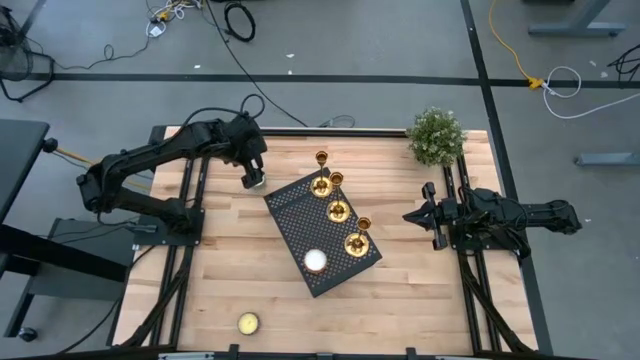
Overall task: Pick & Place candle stick holders
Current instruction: Put the blue scented candle on the shelf aligned with the other scented candle
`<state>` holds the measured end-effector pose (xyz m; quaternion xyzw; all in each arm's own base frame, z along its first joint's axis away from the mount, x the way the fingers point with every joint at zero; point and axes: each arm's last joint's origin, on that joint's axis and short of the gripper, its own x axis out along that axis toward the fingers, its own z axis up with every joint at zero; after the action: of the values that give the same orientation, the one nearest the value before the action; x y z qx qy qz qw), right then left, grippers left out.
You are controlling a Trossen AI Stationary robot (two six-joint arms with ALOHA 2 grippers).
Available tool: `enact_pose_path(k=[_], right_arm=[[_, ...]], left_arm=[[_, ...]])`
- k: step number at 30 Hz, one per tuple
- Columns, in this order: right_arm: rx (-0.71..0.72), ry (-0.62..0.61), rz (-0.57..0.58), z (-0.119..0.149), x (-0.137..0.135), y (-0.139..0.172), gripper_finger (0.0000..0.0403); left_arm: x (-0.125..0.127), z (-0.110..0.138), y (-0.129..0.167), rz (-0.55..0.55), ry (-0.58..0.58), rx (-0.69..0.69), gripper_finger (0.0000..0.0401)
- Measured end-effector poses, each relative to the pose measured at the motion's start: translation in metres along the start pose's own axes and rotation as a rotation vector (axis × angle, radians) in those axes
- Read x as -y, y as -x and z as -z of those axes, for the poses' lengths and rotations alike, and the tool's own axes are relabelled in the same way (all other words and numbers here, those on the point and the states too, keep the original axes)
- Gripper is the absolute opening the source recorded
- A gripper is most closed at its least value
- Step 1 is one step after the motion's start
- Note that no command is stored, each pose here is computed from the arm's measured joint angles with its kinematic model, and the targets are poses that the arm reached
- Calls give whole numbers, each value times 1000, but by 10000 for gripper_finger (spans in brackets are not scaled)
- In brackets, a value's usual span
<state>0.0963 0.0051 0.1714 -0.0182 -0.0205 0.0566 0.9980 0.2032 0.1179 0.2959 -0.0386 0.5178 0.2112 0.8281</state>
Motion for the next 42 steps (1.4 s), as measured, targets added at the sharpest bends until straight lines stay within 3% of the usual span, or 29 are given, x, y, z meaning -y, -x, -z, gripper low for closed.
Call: enact_pose_path(k=[22,34,42], right_arm=[[0,0,0,0,0,0,18],[0,0,0,0,0,0,18],[0,0,0,0,0,0,18]], left_arm=[[-17,1,-41,22,91,-182,399],[-8,39,-84,45,123,-242,399],[-6,46,-93,39,146,-225,399]])
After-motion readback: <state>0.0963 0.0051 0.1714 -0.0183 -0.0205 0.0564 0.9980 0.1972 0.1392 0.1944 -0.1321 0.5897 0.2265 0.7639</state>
